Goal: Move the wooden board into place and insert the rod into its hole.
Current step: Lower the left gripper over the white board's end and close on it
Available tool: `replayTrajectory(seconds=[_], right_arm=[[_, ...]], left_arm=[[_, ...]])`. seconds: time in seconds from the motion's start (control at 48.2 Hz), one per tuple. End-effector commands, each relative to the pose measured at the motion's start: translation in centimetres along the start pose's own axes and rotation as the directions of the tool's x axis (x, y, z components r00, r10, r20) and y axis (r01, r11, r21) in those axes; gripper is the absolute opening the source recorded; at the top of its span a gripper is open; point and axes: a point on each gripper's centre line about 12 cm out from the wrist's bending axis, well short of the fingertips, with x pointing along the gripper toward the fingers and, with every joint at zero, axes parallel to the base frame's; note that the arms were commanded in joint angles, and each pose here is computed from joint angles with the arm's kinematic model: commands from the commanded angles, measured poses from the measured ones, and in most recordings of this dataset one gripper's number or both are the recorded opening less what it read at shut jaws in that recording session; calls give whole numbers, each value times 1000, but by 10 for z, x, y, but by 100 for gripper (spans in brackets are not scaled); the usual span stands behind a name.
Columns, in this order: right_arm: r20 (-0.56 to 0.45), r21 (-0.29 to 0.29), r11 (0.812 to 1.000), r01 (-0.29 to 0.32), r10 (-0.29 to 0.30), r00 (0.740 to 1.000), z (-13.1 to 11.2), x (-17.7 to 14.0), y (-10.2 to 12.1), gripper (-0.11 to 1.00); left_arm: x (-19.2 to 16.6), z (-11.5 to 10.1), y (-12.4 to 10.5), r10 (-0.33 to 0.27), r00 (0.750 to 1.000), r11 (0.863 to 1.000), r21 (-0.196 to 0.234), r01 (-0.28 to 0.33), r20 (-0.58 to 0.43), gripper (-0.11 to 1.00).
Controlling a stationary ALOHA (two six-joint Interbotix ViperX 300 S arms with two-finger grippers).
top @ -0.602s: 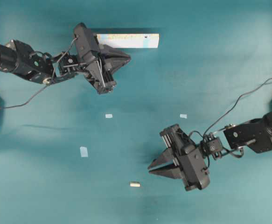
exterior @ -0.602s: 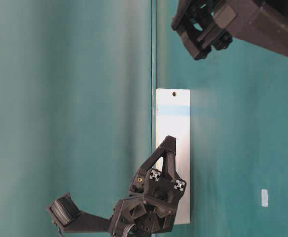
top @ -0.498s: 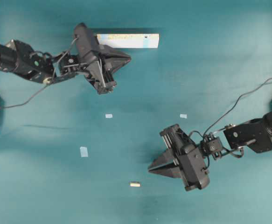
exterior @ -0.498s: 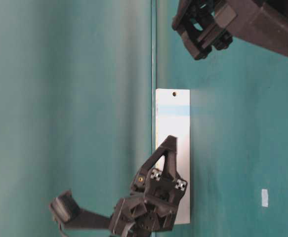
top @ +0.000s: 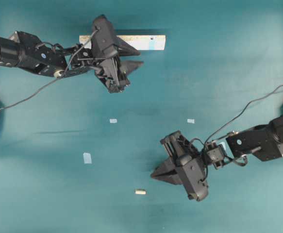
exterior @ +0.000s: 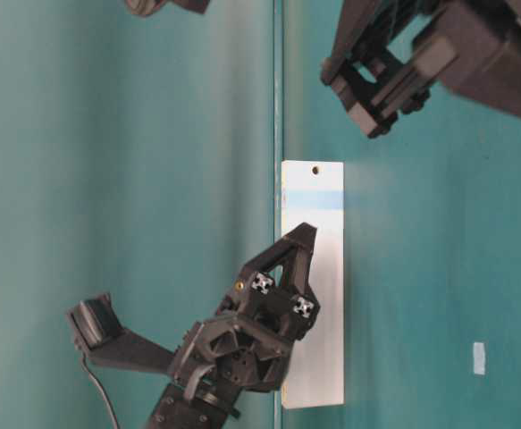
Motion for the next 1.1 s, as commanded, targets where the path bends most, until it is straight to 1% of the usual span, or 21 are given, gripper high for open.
replayTrajectory(seconds=[0.0, 0.042, 0.062, 0.145, 0.187, 0.249, 0.291, 0.415, 0.54, 0.643, 0.872, 1.079], right_arm=[[40, -5, 1000, 2, -1, 999, 16, -2, -1, 27], [36, -5, 1000, 2, -2, 999, 16, -2, -1, 39], [32, -5, 1000, 2, -2, 999, 16, -2, -1, 45], [23, -4, 1000, 3, -2, 1000, 16, -2, -1, 70], [17, -4, 1000, 3, -3, 1000, 16, -2, -1, 76], [7, -4, 1000, 3, -3, 1000, 15, -2, -1, 76], [6, -4, 1000, 3, -3, 1000, 14, -2, -1, 75], [6, -4, 1000, 3, -3, 1000, 14, -2, -1, 76], [0, -4, 1000, 3, -3, 1000, 14, -2, -1, 76], [-10, -4, 1000, 3, -3, 1000, 13, -2, -1, 76], [-13, -4, 1000, 3, -3, 1000, 12, -2, -1, 76], [-11, -4, 1000, 3, -3, 1000, 12, -2, -1, 76]], left_arm=[[-9, 28, 2, -1, 1000, 999, 42, 0, 25, 66], [-12, 31, 3, 2, 1000, 998, 71, -2, 8, 75], [-14, 30, 4, 2, 1000, 996, 88, -2, -6, 78], [-21, 34, 7, 5, 999, 989, 145, 2, -47, 80], [-25, 35, 8, 7, 998, 986, 168, 3, -62, 81], [-30, 39, 11, 12, 997, 982, 186, 2, -73, 83], [-34, 43, 15, 19, 997, 982, 191, -5, -71, 84], [-43, 55, 25, 42, 998, 982, 186, -33, -41, 88], [-46, 60, 32, 58, 998, 982, 183, -52, -27, 90], [-46, 56, 40, 73, 996, 979, 193, -62, -46, 90], [-39, 36, 57, 105, 987, 976, 206, -78, -125, 91], [-32, 23, 67, 124, 979, 968, 237, -83, -161, 91]])
